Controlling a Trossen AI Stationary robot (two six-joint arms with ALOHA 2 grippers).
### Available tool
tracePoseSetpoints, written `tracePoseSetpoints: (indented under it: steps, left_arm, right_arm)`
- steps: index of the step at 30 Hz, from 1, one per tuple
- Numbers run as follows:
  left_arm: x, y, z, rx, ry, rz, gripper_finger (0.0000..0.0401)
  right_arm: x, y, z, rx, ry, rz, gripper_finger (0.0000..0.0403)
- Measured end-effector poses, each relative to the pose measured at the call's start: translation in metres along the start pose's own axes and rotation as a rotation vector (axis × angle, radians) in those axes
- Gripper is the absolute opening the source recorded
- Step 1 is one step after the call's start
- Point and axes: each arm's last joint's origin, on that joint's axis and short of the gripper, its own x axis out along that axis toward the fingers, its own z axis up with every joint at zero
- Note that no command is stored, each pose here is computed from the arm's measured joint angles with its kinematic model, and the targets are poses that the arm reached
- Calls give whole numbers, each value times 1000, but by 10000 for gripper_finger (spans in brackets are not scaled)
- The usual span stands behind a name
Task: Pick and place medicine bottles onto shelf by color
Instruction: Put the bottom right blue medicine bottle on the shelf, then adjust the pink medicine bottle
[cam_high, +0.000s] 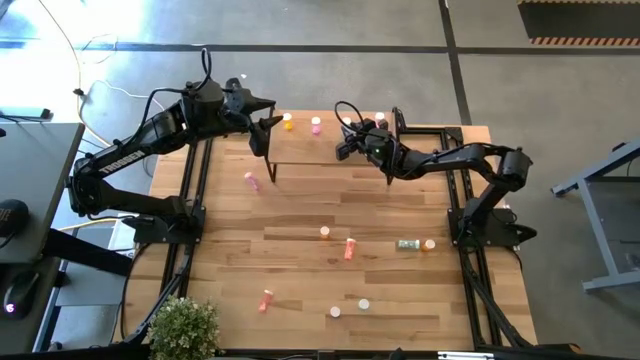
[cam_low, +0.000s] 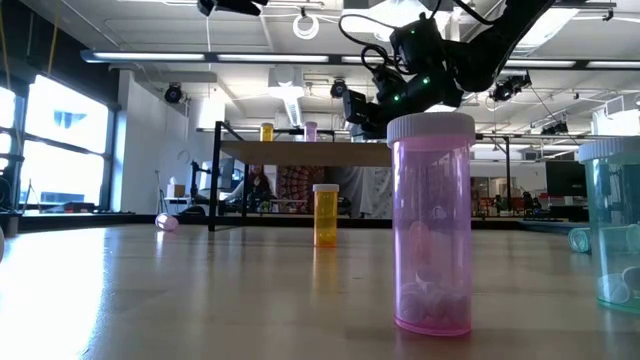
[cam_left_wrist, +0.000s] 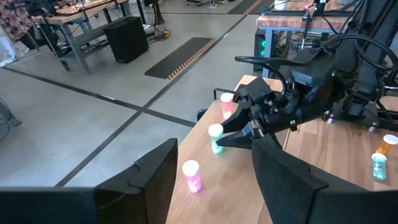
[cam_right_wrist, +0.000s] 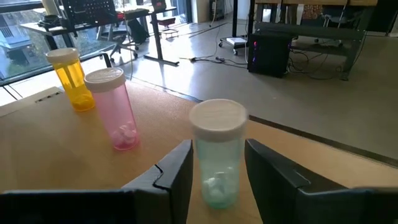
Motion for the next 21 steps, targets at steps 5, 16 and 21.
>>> tracePoseSetpoints:
  steps: [5,16,21]
  left_arm:
    - [0,0,0,0,1,0,195]
    - [0,0,0,0,2,-1,195]
    - [0,0,0,0,2,0,195]
  right_arm:
    - [0,1,0,0,-1,2,142]
    - [-6,8,-1,-11,-15,-39,142]
    - [-8,12,-2,-12,-8,-30,142]
